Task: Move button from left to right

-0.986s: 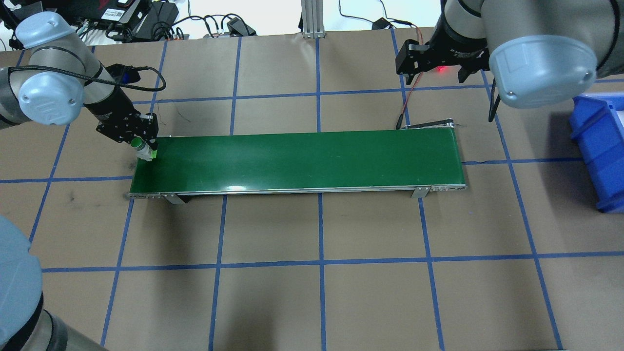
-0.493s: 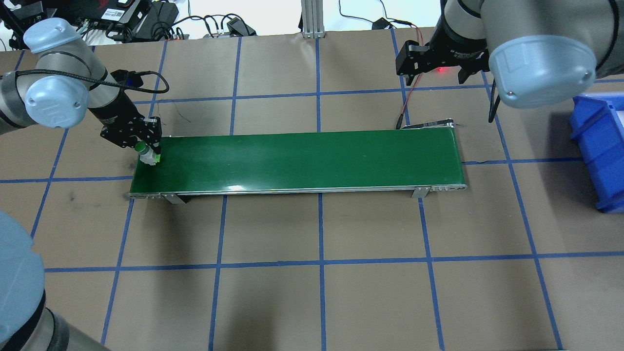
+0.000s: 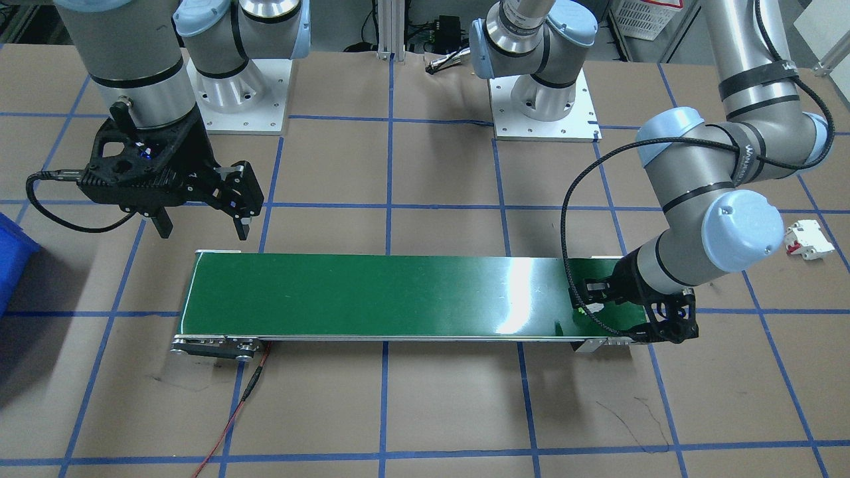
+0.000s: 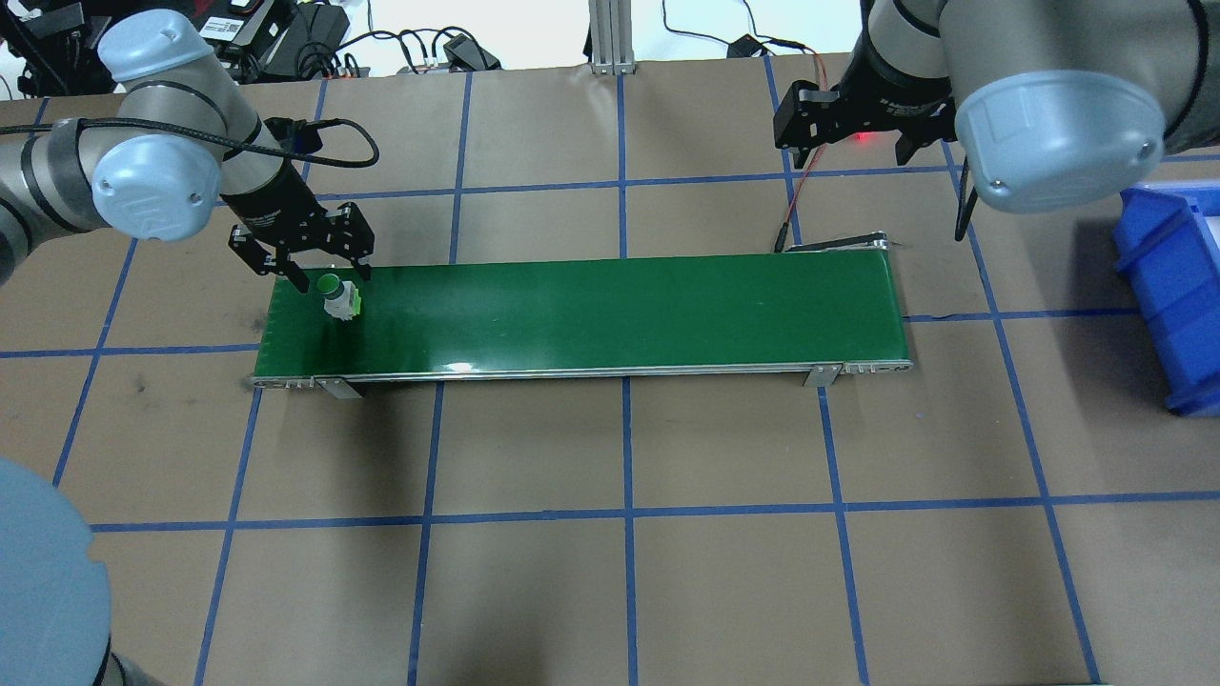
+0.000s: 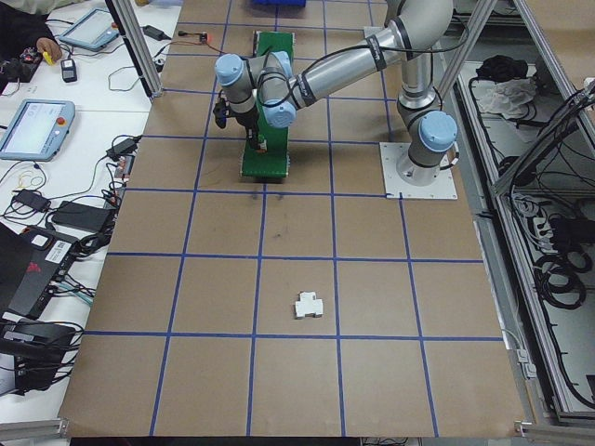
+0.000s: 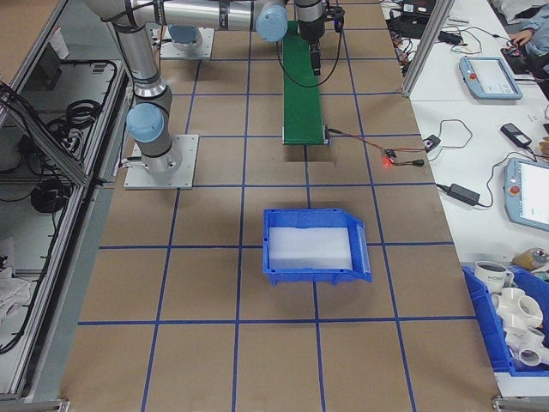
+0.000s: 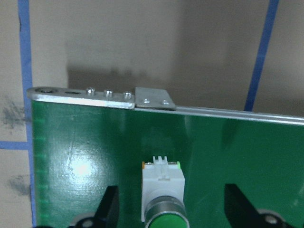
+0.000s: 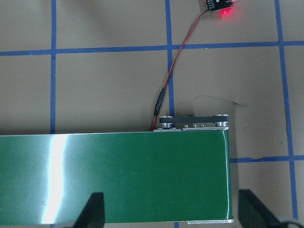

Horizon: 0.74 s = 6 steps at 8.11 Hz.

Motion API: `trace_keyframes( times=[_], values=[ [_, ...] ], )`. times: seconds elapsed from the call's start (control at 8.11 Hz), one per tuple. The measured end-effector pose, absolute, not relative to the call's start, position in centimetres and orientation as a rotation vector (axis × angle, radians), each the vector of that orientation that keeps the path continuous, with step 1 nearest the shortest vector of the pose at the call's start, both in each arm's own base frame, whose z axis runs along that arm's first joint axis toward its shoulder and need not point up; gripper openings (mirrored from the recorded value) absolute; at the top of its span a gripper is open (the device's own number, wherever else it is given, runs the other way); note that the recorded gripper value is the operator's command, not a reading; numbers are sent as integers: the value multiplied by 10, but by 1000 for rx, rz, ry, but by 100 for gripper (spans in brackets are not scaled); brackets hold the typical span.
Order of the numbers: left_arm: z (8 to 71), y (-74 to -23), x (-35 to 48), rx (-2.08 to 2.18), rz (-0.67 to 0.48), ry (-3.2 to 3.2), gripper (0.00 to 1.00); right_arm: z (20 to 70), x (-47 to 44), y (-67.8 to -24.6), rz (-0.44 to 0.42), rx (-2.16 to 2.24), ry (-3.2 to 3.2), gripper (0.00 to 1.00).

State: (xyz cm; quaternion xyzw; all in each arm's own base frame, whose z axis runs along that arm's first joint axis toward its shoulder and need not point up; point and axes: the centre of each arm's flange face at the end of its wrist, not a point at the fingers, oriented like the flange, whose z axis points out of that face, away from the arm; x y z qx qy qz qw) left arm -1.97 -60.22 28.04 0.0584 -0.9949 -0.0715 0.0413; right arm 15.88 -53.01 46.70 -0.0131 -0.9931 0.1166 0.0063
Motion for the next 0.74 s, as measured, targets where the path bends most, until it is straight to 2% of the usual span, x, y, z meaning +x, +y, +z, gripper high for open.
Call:
trace_keyframes(
  times=[0.25,0.49,0.74],
  values=[
    [313,-593,-38,188,-170,-3004,100,466,159,-530,362,-41,-3108,100],
    [365,-564,-45,209,-192,-2973,100,465,159,-529,352,-42,-3109,100],
    [425,-554,-32,238,-119,-3024,100,468,162,-531,399,-35,-3134,100]
  ],
)
